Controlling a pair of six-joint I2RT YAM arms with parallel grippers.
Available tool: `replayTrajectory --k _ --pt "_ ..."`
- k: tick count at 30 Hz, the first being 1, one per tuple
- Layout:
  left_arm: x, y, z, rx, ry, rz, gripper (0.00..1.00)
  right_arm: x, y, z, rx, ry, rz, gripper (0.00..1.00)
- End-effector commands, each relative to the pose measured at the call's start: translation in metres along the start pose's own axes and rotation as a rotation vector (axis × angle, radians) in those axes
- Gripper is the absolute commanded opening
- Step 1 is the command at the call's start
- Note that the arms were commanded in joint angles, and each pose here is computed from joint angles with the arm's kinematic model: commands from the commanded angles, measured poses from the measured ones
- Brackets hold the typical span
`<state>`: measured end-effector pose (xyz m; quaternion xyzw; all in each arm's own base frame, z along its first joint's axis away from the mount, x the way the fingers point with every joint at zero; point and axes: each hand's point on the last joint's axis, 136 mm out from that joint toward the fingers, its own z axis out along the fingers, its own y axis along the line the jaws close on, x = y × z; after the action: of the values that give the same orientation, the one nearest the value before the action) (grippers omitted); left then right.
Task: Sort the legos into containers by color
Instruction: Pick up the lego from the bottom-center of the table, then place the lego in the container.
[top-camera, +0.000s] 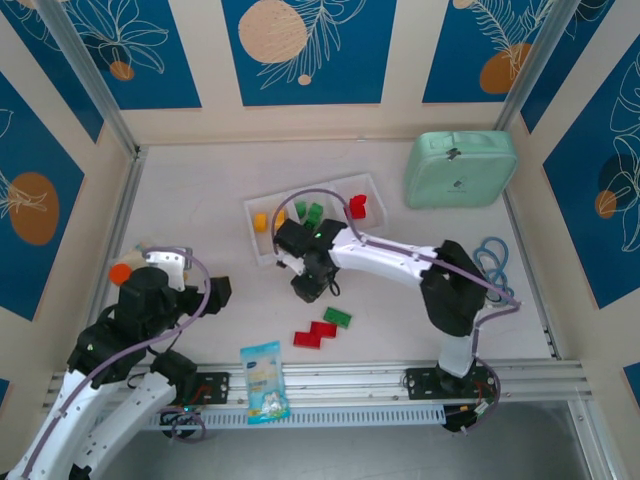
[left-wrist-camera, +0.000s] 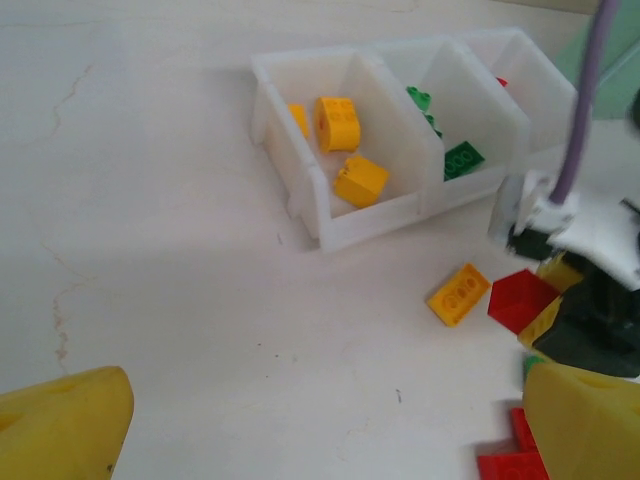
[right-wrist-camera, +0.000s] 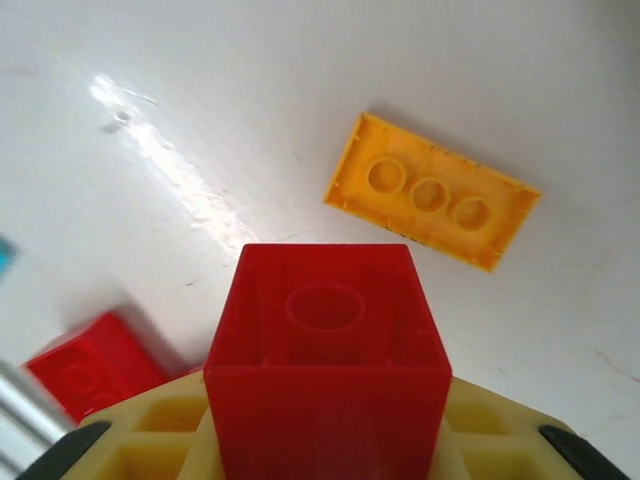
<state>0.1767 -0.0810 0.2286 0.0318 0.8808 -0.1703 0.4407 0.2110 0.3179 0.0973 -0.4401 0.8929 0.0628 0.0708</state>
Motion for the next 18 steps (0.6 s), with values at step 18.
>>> replayTrajectory --k 18 --pt "0.032 -0.046 0.042 0.228 0.260 0.058 0.99 -0.038 -0.208 -0.128 -0.005 -0.431 0.604 0.20"
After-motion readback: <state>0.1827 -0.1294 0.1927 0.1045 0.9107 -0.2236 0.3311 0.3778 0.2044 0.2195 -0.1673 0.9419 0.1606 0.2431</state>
